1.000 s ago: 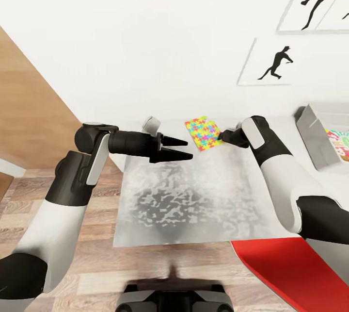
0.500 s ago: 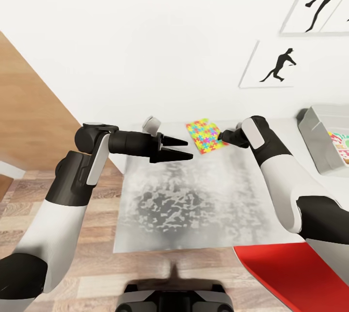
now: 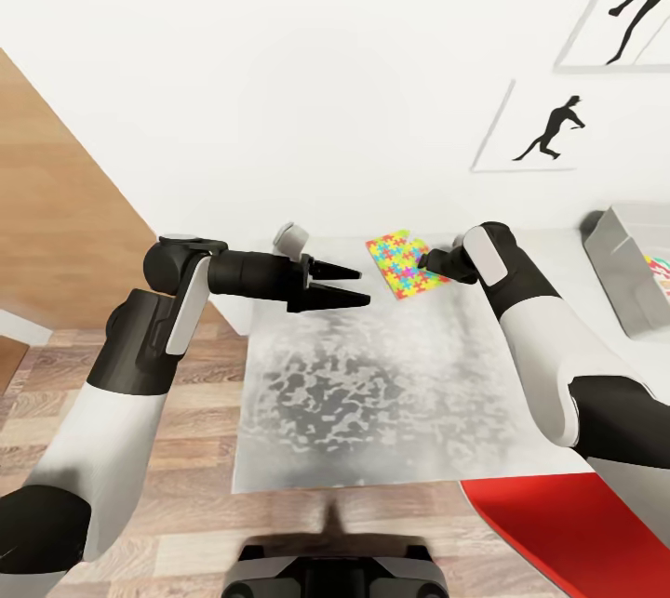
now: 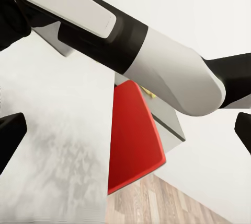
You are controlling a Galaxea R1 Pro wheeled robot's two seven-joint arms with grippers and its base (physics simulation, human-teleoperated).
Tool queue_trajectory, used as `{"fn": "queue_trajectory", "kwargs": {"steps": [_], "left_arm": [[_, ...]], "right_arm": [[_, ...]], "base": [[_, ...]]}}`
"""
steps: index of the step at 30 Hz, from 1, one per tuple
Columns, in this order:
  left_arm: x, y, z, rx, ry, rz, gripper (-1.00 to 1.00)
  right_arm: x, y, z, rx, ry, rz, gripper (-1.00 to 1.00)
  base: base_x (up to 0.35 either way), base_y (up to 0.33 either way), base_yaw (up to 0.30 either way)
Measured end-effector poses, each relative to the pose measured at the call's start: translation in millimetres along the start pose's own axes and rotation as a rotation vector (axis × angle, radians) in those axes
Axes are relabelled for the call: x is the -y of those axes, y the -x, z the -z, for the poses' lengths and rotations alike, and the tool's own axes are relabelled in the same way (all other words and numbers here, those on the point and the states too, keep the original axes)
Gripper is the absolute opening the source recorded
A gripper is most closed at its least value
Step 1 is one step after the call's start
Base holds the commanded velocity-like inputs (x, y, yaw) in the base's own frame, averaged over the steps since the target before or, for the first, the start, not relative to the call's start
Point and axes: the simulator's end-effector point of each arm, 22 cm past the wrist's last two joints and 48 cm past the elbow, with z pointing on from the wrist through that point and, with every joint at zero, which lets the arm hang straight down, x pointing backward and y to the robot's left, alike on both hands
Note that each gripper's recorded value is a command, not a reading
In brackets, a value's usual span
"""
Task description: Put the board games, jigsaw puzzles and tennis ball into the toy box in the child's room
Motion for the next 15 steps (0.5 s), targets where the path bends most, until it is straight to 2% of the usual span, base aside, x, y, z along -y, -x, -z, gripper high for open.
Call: {"fn": "queue_trajectory", "kwargs": {"steps": [15], "left_arm": [[0.2, 0.2, 0.1, 0.0, 0.0, -0.001, 1.0]], "right_arm": [[0.4, 0.3, 0.2, 0.001, -0.001, 0.0, 1.0]], "base": [[0.049, 0.011, 0.0]]}}
